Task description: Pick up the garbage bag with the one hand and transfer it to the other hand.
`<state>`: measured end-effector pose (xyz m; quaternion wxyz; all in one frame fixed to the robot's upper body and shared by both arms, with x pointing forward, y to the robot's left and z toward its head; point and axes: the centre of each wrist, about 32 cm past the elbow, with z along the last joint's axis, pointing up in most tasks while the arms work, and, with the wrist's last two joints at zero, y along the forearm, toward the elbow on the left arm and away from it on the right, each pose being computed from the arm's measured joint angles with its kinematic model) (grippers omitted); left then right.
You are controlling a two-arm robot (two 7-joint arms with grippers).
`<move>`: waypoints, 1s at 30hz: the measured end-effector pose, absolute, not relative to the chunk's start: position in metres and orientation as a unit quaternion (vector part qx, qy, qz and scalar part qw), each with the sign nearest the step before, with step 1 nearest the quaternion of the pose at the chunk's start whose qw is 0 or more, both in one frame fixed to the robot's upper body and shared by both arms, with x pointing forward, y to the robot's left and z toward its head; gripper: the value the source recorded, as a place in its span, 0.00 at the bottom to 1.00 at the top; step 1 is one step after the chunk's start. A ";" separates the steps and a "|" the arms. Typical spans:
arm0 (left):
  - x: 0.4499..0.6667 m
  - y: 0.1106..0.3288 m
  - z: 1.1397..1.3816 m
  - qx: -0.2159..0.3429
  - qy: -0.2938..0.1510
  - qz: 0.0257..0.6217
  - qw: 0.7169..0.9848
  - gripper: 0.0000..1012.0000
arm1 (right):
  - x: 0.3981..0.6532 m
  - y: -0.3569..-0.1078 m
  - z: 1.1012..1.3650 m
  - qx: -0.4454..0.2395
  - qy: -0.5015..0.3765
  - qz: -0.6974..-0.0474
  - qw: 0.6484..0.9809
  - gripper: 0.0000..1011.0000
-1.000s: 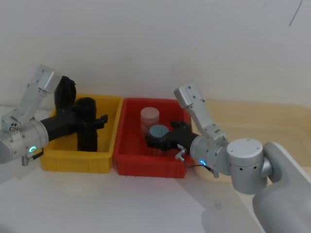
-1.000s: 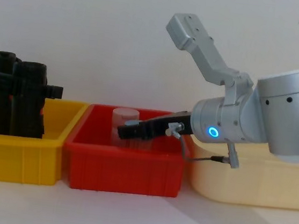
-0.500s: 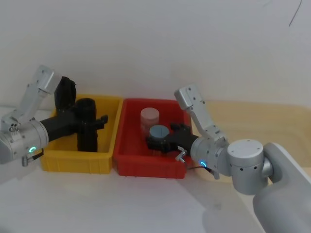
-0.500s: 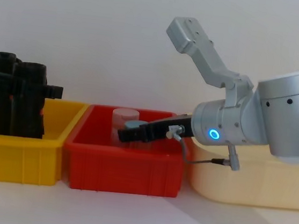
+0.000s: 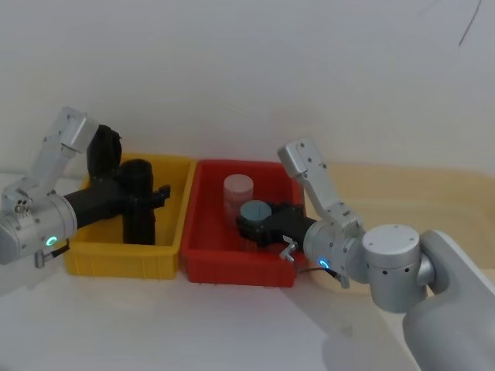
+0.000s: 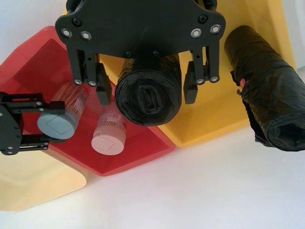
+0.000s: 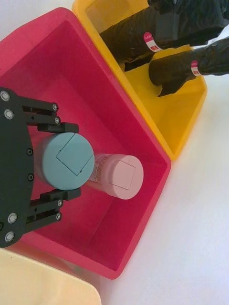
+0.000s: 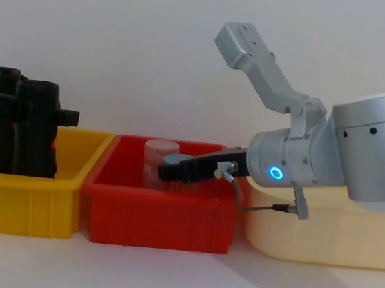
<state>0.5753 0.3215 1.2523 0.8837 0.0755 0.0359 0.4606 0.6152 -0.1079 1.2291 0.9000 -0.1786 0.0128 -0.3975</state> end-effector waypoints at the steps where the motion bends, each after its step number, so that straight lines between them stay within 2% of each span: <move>1: 0.575 0.321 1.252 0.075 0.036 0.461 0.884 0.88 | 0.615 -0.108 1.229 -0.179 0.013 -0.397 0.900 0.66; 4: 0.575 0.321 1.252 0.075 0.036 0.461 0.884 0.83 | 0.615 -0.108 1.229 -0.178 0.013 -0.397 0.900 0.66; 7: 0.575 0.321 1.252 0.075 0.036 0.461 0.884 0.71 | 0.615 -0.108 1.229 -0.178 0.013 -0.397 0.900 0.66; 11: 0.575 0.321 1.252 0.075 0.036 0.461 0.884 0.62 | 0.615 -0.108 1.229 -0.178 0.013 -0.397 0.900 0.66; 15: 0.575 0.321 1.252 0.075 0.036 0.461 0.884 0.47 | 0.615 -0.108 1.229 -0.178 0.013 -0.397 0.900 0.66; 30: 0.575 0.321 1.252 0.075 0.036 0.461 0.884 0.37 | 0.615 -0.108 1.229 -0.178 0.014 -0.397 0.900 0.66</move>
